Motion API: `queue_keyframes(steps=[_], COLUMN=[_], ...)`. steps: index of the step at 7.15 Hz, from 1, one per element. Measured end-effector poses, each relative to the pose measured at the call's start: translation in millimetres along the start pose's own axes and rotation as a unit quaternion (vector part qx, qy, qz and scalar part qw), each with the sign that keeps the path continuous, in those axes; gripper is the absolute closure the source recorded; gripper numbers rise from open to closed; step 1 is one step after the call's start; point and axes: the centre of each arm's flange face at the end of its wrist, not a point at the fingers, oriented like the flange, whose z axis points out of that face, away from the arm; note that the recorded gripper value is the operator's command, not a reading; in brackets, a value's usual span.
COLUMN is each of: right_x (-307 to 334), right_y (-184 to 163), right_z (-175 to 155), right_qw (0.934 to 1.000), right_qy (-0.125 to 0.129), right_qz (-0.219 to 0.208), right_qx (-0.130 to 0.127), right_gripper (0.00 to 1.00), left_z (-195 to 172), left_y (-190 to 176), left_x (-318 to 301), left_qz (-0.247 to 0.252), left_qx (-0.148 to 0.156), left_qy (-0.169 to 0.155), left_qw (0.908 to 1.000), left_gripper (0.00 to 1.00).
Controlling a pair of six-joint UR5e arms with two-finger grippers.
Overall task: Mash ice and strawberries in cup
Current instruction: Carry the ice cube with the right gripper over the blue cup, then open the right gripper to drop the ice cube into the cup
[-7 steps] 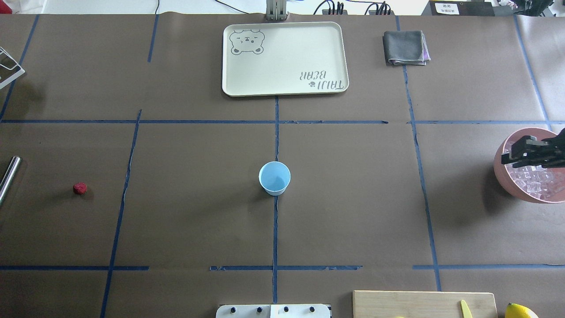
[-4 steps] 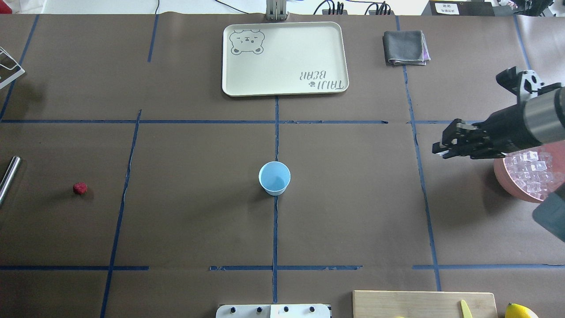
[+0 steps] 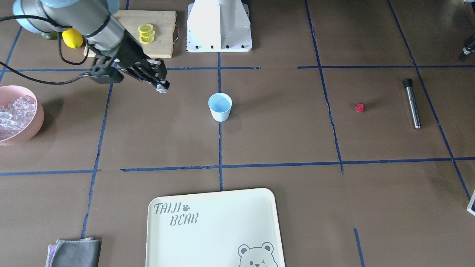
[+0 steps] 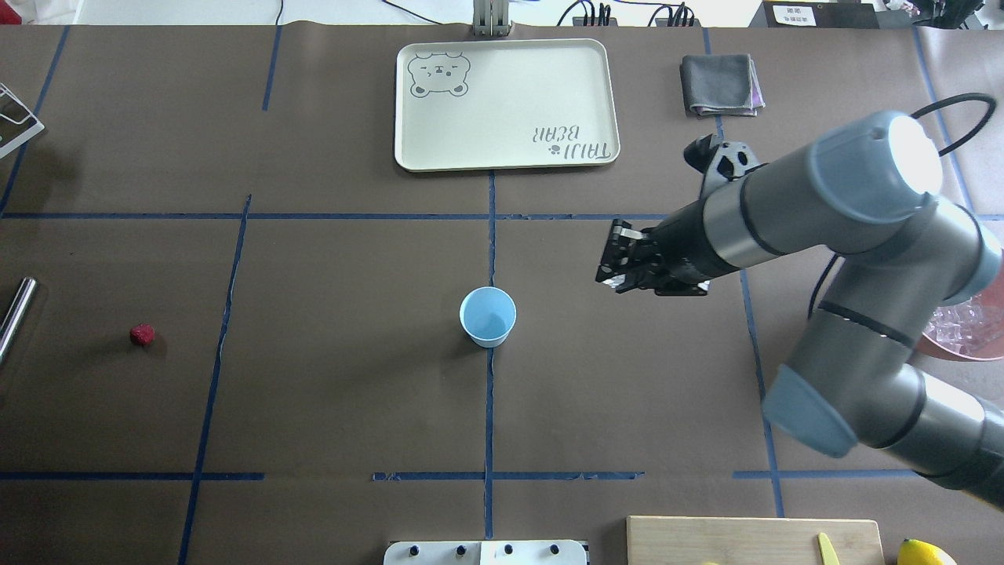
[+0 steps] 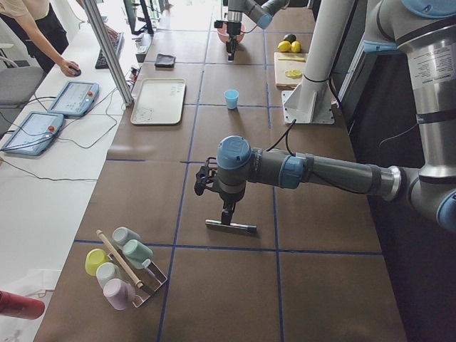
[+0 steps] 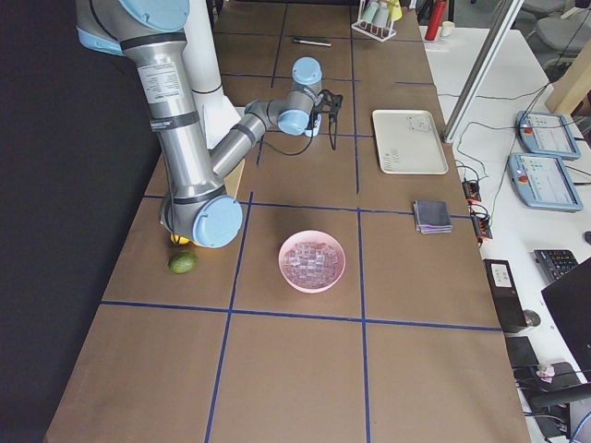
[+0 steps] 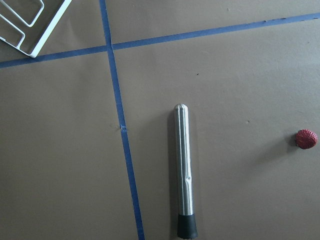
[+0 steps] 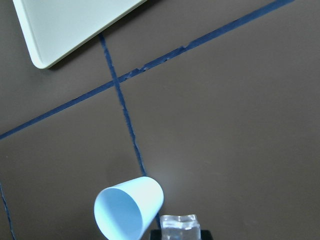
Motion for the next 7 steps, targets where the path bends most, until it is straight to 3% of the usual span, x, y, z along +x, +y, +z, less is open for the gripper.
queue_keyframes(steps=[2,3,4,5,7], right_x=[-57.6,-69.4,-73.4,-73.9,-76.3], right_y=[27.2,37.7,46.5,50.7,51.3], right_z=[64.4,81.9,92.4,98.5,106.7], right_qw=[0.9996,0.9996,0.9996,0.9996,0.9995], right_qy=[0.008,0.012,0.016,0.019,0.025], right_qz=[0.017,0.018,0.016,0.015,0.015], right_qx=[0.019,0.018,0.014,0.011,0.014], right_gripper=[0.98,0.92,0.67,0.02,0.01], left_z=[-0.8,-1.1,-1.7,-2.6,-4.3], left_y=[-0.3,-0.6,-0.9,-1.2,-1.6], left_x=[0.8,1.2,1.9,2.9,4.7], left_qz=[0.001,0.001,0.002,0.003,0.004], left_qx=[0.001,0.001,0.002,0.003,0.004], left_qy=[0.0,0.0,0.0,0.0,0.0], left_qw=[1.0,1.0,1.0,1.0,1.0], left_gripper=[0.0,0.0,0.0,0.0,0.0])
